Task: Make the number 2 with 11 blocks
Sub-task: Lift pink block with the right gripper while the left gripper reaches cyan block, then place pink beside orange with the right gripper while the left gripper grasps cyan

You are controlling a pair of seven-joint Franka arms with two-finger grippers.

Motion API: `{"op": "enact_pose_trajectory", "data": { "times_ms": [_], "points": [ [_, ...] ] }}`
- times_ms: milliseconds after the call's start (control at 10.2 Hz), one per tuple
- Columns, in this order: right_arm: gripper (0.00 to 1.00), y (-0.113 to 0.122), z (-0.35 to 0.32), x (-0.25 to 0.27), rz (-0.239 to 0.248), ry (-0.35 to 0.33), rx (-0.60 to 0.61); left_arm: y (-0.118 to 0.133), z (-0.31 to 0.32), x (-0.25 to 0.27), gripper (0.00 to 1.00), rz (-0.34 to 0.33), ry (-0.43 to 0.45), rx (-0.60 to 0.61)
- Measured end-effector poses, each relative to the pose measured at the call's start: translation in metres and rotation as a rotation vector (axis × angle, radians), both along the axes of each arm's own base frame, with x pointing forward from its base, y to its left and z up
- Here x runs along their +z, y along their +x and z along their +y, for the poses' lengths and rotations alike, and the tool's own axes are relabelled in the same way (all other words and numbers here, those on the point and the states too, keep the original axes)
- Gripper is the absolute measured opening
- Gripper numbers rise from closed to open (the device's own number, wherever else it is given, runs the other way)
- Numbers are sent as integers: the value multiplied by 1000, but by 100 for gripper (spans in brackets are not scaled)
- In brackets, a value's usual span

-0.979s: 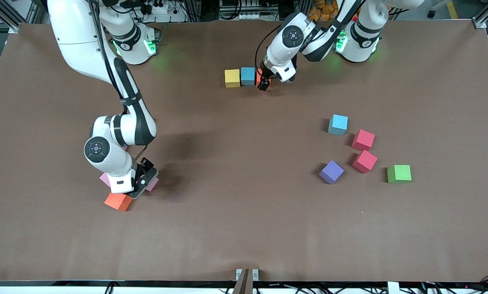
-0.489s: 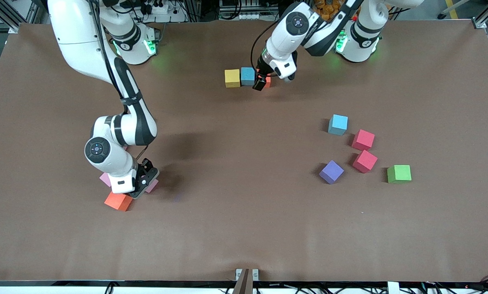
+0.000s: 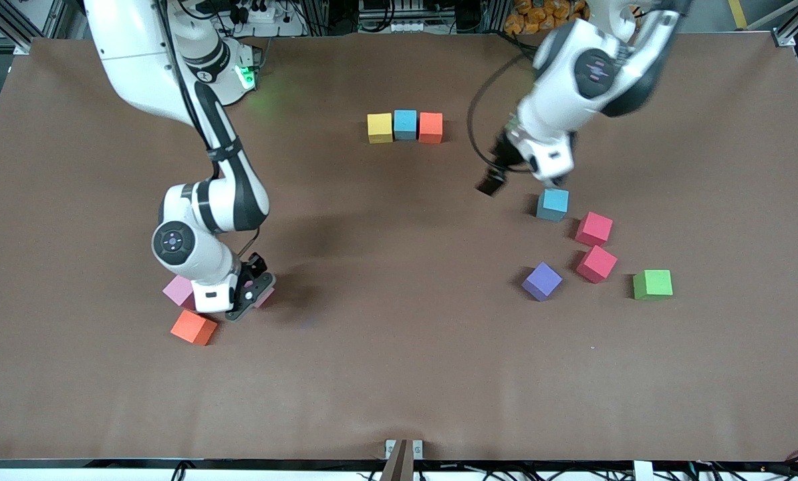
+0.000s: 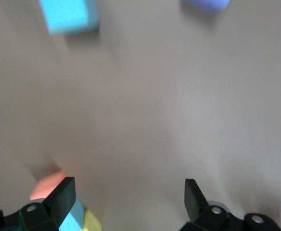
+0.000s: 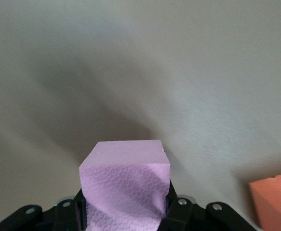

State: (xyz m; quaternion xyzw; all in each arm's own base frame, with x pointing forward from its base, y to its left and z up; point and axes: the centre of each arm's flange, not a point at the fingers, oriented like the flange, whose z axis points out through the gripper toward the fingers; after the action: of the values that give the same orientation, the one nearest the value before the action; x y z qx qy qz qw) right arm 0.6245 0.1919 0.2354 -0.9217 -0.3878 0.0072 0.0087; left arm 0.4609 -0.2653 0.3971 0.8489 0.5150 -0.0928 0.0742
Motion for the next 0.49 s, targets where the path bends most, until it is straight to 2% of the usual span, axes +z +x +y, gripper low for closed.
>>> {"op": "enact_pose_trajectory", "data": {
  "times_ms": [196, 489],
  "points": [
    [58, -15, 40, 17, 14, 6, -99, 23, 60, -19, 100, -43, 55, -252],
    [57, -53, 117, 36, 25, 9, -263, 19, 97, -53, 100, -44, 172, -682]
  ]
}}
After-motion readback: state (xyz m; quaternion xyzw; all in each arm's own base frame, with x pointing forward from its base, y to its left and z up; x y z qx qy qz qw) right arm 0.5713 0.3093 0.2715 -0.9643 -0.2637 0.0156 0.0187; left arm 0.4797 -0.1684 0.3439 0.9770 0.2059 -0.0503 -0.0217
